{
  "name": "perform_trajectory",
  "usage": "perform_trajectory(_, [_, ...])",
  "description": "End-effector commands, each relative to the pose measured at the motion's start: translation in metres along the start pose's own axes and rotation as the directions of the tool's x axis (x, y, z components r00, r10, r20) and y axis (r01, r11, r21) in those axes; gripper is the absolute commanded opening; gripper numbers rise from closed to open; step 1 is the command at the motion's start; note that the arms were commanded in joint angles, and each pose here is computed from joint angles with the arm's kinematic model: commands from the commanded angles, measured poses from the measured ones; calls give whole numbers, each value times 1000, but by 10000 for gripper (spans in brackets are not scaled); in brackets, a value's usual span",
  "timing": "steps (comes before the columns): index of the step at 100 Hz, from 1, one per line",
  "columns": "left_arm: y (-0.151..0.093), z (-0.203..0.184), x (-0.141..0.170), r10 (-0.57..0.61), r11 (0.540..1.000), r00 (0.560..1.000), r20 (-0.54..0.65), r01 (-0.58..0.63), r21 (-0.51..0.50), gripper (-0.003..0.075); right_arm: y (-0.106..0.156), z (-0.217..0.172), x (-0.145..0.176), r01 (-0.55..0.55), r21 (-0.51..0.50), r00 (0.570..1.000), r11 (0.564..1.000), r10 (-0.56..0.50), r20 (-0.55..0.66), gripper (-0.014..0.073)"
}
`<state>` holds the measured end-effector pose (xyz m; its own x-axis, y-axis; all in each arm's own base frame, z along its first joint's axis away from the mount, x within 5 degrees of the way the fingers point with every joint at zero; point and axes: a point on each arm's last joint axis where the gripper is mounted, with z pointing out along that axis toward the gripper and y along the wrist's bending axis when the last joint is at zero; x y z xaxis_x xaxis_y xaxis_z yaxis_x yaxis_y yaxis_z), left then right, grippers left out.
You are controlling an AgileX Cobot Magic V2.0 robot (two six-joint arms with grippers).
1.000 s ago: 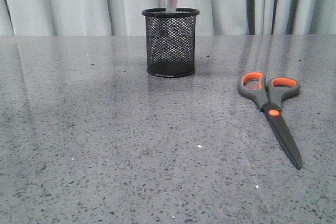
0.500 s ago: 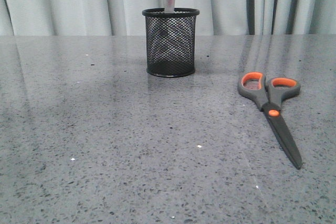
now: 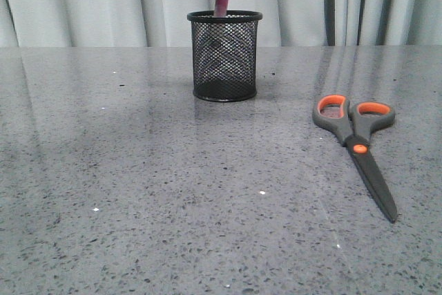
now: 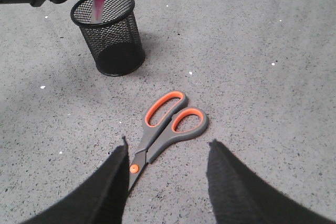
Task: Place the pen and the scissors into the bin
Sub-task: 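Lower the marker into the mesh cup and open the left gripper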
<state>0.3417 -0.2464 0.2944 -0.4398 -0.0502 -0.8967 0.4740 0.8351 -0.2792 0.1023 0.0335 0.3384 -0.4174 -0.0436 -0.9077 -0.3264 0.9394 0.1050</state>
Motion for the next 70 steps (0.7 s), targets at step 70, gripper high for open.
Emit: perform_trajectory(70, [-17, -48, -60, -20, 999, 962, 272, 8, 46, 214, -1, -2, -13, 2, 14, 997, 1000, -3, 76, 308])
